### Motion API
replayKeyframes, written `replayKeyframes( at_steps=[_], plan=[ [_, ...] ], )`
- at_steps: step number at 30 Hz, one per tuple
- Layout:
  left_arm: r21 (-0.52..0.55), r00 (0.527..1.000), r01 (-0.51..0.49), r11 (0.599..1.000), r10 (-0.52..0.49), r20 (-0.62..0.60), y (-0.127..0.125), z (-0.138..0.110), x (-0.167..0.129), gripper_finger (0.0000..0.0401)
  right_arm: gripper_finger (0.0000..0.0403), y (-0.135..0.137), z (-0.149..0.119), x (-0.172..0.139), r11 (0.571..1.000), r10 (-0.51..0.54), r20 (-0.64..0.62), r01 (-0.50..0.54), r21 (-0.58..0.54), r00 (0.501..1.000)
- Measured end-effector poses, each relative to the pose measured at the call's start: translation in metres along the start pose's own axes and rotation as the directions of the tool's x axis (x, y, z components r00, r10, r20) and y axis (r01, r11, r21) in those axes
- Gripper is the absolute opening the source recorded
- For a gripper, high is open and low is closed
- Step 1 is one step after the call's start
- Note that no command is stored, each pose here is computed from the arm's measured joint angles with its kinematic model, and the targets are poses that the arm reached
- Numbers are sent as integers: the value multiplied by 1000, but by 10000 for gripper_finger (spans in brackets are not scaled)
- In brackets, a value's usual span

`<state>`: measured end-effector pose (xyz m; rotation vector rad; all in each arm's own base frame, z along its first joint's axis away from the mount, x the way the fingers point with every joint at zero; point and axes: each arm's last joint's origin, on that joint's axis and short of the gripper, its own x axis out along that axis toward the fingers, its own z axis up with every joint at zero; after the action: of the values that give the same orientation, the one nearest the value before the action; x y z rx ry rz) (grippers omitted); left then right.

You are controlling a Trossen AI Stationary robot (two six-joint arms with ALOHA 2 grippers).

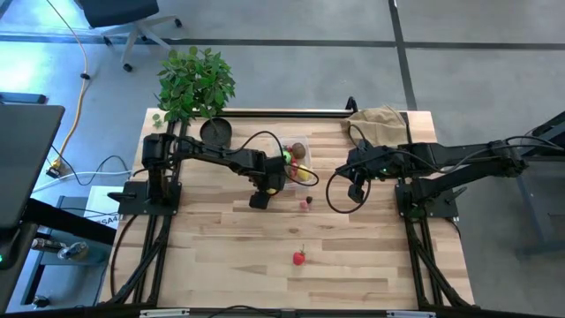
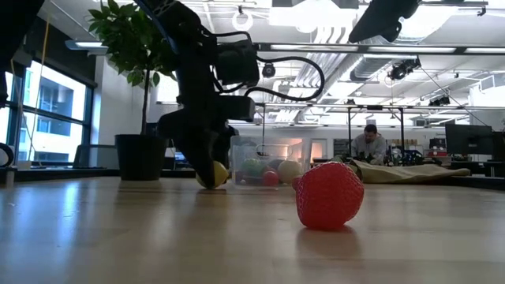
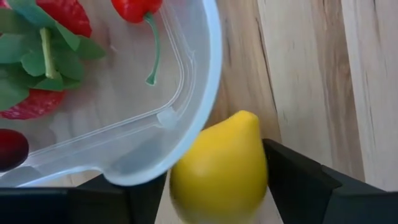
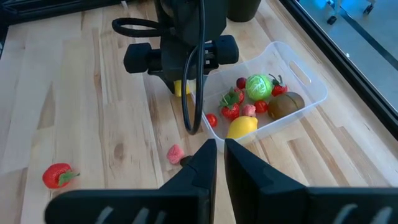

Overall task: Pick and placing Produce into tupperware
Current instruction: Put the yellow lemon into the transparent bin

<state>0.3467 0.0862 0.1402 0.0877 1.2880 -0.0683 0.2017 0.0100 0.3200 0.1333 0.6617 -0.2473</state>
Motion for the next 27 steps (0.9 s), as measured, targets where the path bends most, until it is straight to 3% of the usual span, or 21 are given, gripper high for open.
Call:
replayKeyframes(
  at_steps=[11,27],
  plan=[
    [0,1000,-11,1000,11,-5,0,0,0,208,24,0,0,0,1000,0,0,0,0,1000],
    [-8,1000,-19,1000,19,-12,0,-1,-1,200,24,0,0,0,1000,0,0,0,0,1000]
  ],
)
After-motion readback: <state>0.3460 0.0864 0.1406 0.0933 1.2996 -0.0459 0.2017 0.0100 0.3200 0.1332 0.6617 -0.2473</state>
